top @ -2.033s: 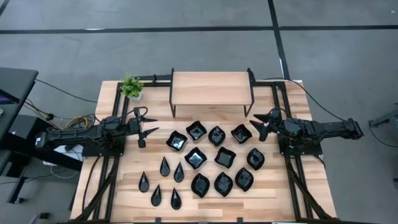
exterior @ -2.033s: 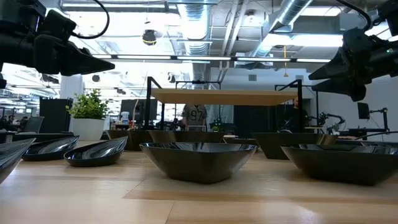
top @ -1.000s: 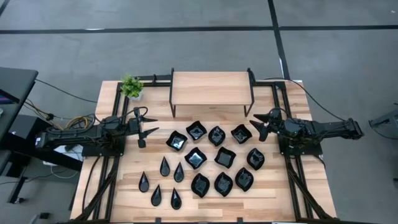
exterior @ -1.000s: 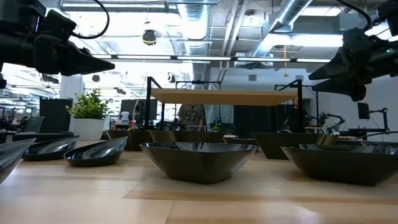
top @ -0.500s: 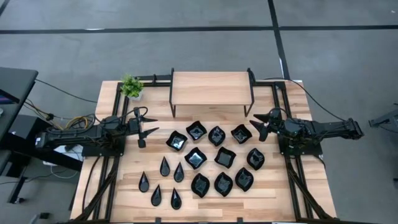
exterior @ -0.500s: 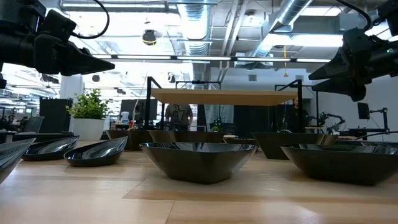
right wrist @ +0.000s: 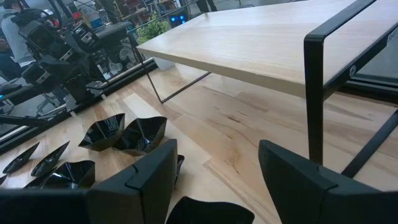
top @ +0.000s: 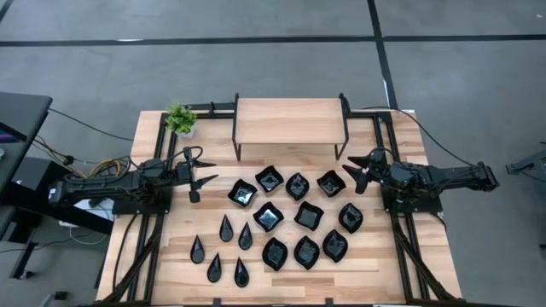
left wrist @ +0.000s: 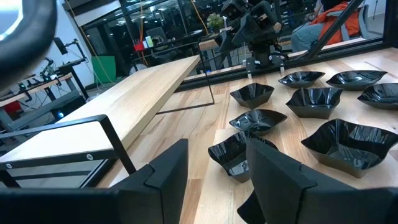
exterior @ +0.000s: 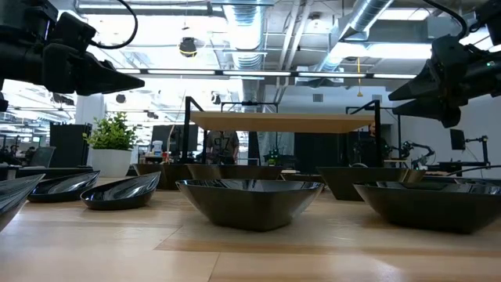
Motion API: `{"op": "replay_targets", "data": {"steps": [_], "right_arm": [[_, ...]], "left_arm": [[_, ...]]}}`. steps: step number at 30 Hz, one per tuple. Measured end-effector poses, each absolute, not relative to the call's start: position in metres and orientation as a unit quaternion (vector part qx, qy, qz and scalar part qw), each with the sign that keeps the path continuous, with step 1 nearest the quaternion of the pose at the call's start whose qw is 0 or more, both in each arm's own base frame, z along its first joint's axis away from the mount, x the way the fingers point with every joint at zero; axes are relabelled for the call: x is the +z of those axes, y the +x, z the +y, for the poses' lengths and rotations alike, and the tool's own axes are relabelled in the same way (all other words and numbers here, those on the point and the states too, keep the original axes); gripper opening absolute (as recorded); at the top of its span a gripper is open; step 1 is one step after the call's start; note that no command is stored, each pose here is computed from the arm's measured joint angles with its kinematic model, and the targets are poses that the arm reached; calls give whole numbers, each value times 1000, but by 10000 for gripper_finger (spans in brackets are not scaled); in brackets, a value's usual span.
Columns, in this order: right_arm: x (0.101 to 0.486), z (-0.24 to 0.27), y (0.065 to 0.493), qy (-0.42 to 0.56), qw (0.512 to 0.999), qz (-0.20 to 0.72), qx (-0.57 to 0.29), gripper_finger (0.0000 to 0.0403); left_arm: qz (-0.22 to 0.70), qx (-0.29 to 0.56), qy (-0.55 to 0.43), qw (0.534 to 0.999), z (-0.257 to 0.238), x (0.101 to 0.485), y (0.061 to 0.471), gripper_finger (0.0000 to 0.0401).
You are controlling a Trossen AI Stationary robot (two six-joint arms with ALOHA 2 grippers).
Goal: Pick & Place Mini shaped plates
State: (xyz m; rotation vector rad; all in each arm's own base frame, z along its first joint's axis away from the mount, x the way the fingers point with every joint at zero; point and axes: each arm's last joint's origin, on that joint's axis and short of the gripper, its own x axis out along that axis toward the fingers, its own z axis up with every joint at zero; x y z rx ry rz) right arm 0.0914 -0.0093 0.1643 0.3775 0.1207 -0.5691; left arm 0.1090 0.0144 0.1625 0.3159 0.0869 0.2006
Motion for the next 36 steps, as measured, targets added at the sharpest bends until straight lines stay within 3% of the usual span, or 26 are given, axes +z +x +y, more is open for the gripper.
{"op": "replay_targets", "data": {"steps": [13,19,25,36], "right_arm": [[165,-9,92,187,941,54,-278,221],[166,-9,92,194,940,48,-277,221],[167,-9,92,271,921,18,-279,221],[167,-9,92,271,921,17,-279,221]], "left_arm": [[-31,102,2,994,14,174,109,165],[-38,101,-9,994,14,175,109,165],[-65,96,-95,989,14,178,109,165],[-95,54,-155,982,12,188,108,165]]}}
